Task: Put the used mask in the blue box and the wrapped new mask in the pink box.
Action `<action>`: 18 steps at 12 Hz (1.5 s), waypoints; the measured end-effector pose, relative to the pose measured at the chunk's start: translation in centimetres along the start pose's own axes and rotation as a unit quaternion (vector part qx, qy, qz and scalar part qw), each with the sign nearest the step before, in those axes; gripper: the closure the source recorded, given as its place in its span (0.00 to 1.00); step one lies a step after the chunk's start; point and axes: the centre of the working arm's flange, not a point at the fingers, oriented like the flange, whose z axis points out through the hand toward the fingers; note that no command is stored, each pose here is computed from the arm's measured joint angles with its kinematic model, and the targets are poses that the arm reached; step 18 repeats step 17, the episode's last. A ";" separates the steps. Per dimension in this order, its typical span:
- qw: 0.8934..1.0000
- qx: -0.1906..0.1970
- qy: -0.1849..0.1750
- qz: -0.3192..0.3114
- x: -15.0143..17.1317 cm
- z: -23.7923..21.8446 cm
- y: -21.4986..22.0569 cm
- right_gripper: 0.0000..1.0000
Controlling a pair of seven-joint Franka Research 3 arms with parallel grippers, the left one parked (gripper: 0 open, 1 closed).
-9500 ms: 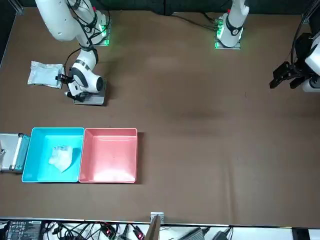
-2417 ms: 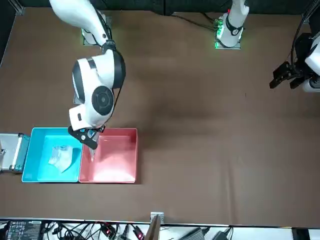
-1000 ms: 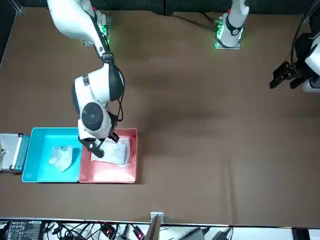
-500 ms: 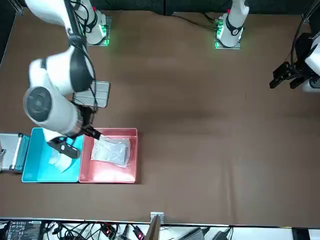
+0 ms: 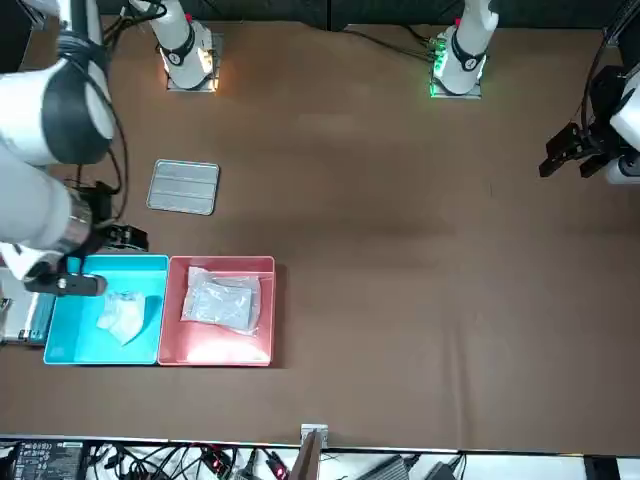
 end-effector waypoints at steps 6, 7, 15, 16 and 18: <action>0.999 0.013 0.026 -0.017 -3.2 -3.5 5.5 0.00; 0.999 0.015 0.029 -0.015 -4.0 -3.9 6.0 0.00; 0.998 0.028 0.048 0.000 -13.8 -5.3 9.6 0.00; 0.998 0.029 0.051 -0.002 -14.5 -5.6 9.5 0.00; 0.998 0.029 0.053 -0.005 -15.0 -5.9 9.3 0.00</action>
